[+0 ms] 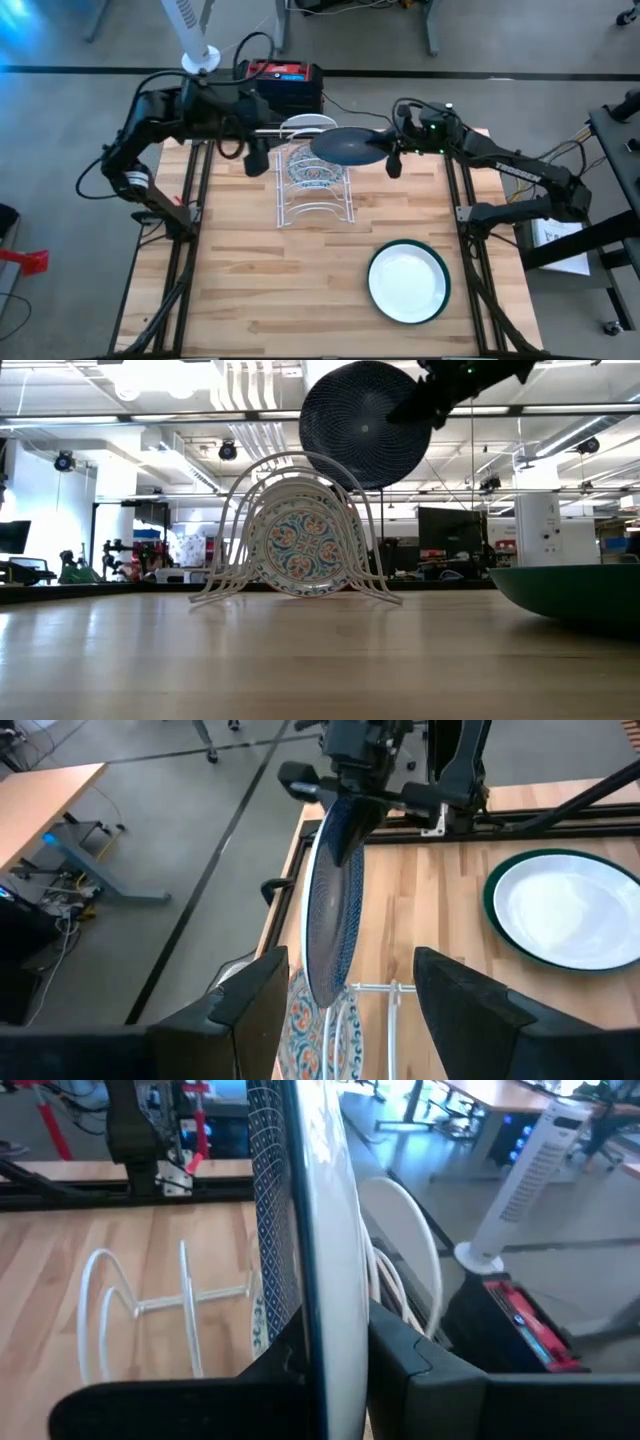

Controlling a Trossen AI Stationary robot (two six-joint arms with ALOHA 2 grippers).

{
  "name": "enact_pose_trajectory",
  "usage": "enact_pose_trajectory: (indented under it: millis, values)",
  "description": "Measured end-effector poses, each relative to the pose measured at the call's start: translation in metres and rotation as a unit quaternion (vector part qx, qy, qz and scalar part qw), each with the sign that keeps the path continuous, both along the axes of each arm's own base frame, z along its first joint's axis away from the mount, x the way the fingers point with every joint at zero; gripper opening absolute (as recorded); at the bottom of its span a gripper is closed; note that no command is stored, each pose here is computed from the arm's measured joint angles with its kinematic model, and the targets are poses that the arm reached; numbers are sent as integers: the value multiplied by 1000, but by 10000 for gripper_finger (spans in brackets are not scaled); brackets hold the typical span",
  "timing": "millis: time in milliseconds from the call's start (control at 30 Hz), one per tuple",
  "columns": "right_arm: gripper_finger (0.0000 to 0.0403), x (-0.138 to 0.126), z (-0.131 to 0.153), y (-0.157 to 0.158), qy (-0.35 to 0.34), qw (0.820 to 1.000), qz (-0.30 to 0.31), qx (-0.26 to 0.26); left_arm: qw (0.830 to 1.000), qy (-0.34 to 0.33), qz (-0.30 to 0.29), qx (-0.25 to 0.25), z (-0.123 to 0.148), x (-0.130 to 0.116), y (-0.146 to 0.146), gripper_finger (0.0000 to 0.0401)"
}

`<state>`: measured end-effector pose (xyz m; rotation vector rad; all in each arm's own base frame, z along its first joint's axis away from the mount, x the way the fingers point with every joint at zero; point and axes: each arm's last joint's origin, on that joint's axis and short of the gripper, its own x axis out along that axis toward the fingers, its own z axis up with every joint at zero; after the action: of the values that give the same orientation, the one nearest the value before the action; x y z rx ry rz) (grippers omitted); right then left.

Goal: Sort dishes
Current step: Put the blue patterned plate into the dish rack

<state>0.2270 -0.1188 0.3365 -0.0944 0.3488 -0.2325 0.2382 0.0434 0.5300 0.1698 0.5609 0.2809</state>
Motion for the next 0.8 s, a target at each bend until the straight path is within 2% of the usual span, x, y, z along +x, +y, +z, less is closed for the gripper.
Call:
enact_pose_trajectory:
  millis: [233,467,800]
  values:
    - [28,18,-14,-9,2,1000,14,4,1000,5,9,-15,-1,-15,-2,205]
    - [28,22,-18,-11,6,1000,17,8,999,17,18,-30,-12,-28,-4,205]
    - [28,26,-20,-7,6,999,37,18,999,-16,26,-35,-33,-44,-7,205]
